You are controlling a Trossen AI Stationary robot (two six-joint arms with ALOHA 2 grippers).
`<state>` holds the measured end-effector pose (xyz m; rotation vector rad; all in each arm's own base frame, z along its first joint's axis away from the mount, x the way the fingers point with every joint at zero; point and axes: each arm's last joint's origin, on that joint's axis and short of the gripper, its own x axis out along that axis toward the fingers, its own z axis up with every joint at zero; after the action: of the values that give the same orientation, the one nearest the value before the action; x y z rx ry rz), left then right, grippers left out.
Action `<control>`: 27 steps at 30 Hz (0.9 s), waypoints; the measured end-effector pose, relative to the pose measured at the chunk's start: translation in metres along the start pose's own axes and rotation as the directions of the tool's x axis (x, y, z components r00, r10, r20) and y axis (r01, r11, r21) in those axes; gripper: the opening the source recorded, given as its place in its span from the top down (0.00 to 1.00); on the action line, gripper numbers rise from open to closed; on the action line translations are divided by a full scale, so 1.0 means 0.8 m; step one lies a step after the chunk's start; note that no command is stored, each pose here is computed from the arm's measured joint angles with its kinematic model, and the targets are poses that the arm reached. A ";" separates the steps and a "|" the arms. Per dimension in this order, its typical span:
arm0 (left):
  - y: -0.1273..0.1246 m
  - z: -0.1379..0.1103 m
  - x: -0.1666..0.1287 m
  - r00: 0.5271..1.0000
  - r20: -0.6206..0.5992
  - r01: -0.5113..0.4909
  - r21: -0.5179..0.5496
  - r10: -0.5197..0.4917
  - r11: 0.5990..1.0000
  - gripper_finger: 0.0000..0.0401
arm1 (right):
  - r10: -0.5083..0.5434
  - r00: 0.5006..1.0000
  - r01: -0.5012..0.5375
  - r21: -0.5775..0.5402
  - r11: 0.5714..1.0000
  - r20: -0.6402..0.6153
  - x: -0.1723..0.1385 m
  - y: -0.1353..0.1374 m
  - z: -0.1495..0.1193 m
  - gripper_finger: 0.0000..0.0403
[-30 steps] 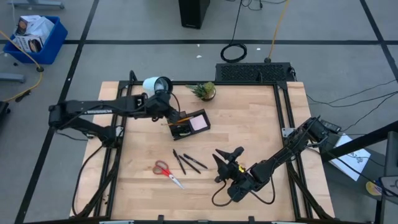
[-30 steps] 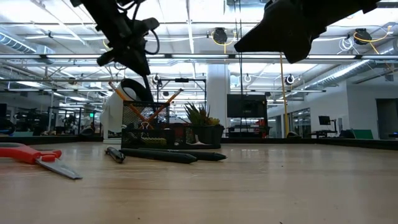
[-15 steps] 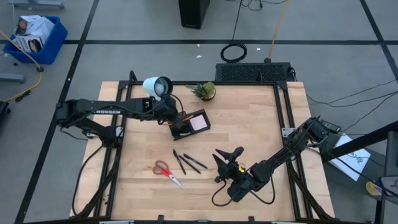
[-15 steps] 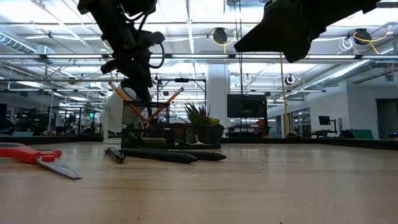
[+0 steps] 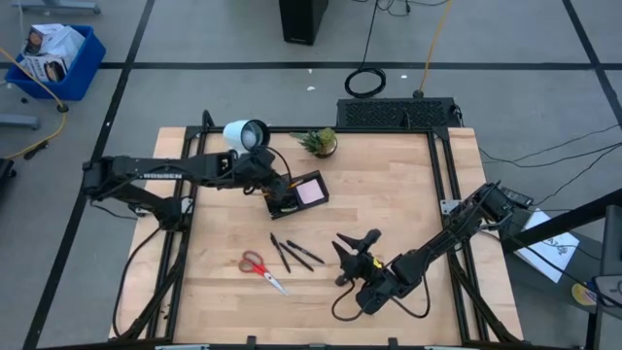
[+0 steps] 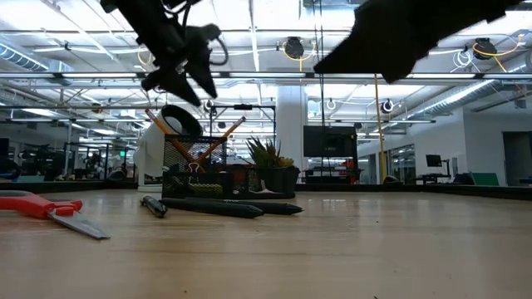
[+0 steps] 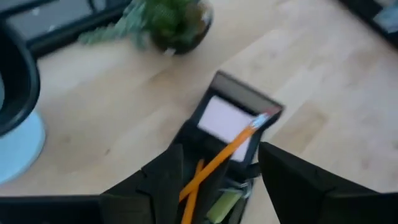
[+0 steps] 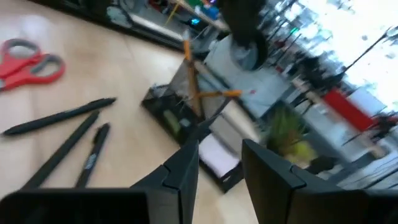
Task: Pick and place office supplies into organizer
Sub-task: Put the black pen into the black desk organizer
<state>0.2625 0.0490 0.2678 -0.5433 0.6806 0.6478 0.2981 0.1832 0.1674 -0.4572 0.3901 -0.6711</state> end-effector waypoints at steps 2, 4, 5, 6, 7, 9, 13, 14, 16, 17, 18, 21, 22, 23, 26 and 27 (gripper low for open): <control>-0.006 0.002 -0.010 0.998 0.043 0.043 0.026 -0.044 0.999 0.46 | 0.060 0.998 -0.059 0.042 0.997 -0.023 0.004 0.001 -0.011 0.71; -0.015 0.004 -0.022 0.990 0.097 0.093 0.056 -0.098 0.994 0.46 | 0.125 0.990 -0.120 0.083 0.989 -0.058 0.010 0.000 -0.026 0.71; -0.019 0.004 -0.029 0.985 0.123 0.110 0.077 -0.118 0.991 0.46 | 0.155 0.985 -0.147 0.106 0.983 -0.070 0.014 0.000 -0.035 0.71; -0.025 0.003 -0.036 0.979 0.148 0.124 0.096 -0.138 0.988 0.46 | 0.185 0.980 -0.174 0.131 0.976 -0.078 0.017 -0.001 -0.043 0.71; -0.031 0.002 -0.042 0.971 0.179 0.140 0.114 -0.159 0.983 0.46 | 0.210 0.975 -0.196 0.160 0.967 -0.078 0.020 -0.002 -0.051 0.71; -0.043 -0.003 -0.056 0.953 0.229 0.164 0.155 -0.197 0.974 0.46 | 0.281 0.958 -0.261 0.235 0.936 -0.055 0.024 -0.003 -0.061 0.71; -0.073 -0.028 -0.077 0.919 0.301 0.175 0.267 -0.255 0.948 0.46 | 0.478 0.879 -0.443 0.381 0.812 0.004 0.030 -0.003 -0.068 0.71; -0.080 -0.039 -0.079 0.909 0.319 0.169 0.306 -0.268 0.937 0.46 | 0.508 0.862 -0.466 0.400 0.789 0.002 0.031 -0.003 -0.068 0.71; -0.093 -0.061 -0.081 0.875 0.352 0.191 0.379 -0.332 0.906 0.46 | 0.545 0.839 -0.490 0.438 0.753 0.002 0.031 -0.001 -0.067 0.71; -0.099 -0.071 -0.080 0.855 0.361 0.213 0.411 -0.373 0.886 0.46 | 0.555 0.832 -0.495 0.457 0.739 0.004 0.031 -0.001 -0.066 0.71; -0.101 -0.083 -0.078 0.834 0.366 0.236 0.439 -0.412 0.867 0.46 | 0.562 0.827 -0.499 0.471 0.727 0.009 0.031 0.000 -0.064 0.71; -0.102 -0.116 -0.073 0.776 0.368 0.299 0.501 -0.512 0.812 0.46 | 0.549 0.836 -0.487 0.482 0.728 0.016 0.030 0.000 -0.061 0.71; -0.101 -0.123 -0.073 0.756 0.376 0.314 0.510 -0.536 0.801 0.46 | 0.546 0.838 -0.483 0.486 0.728 0.014 0.030 0.001 -0.062 0.71; -0.098 -0.130 -0.073 0.741 0.380 0.328 0.514 -0.553 0.793 0.46 | 0.543 0.840 -0.477 0.491 0.729 0.010 0.031 0.004 -0.063 0.71; -0.091 -0.144 -0.070 0.719 0.387 0.352 0.513 -0.576 0.783 0.46 | 0.545 0.839 -0.473 0.483 0.736 -0.009 0.035 0.020 -0.067 0.71; -0.089 -0.146 -0.069 0.714 0.390 0.357 0.511 -0.581 0.782 0.46 | 0.544 0.839 -0.473 0.470 0.745 -0.017 0.037 0.028 -0.068 0.71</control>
<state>0.2327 -0.0945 0.2481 -0.1166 0.1060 0.1223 0.3043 0.1641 0.1047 0.1576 0.4665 -0.2358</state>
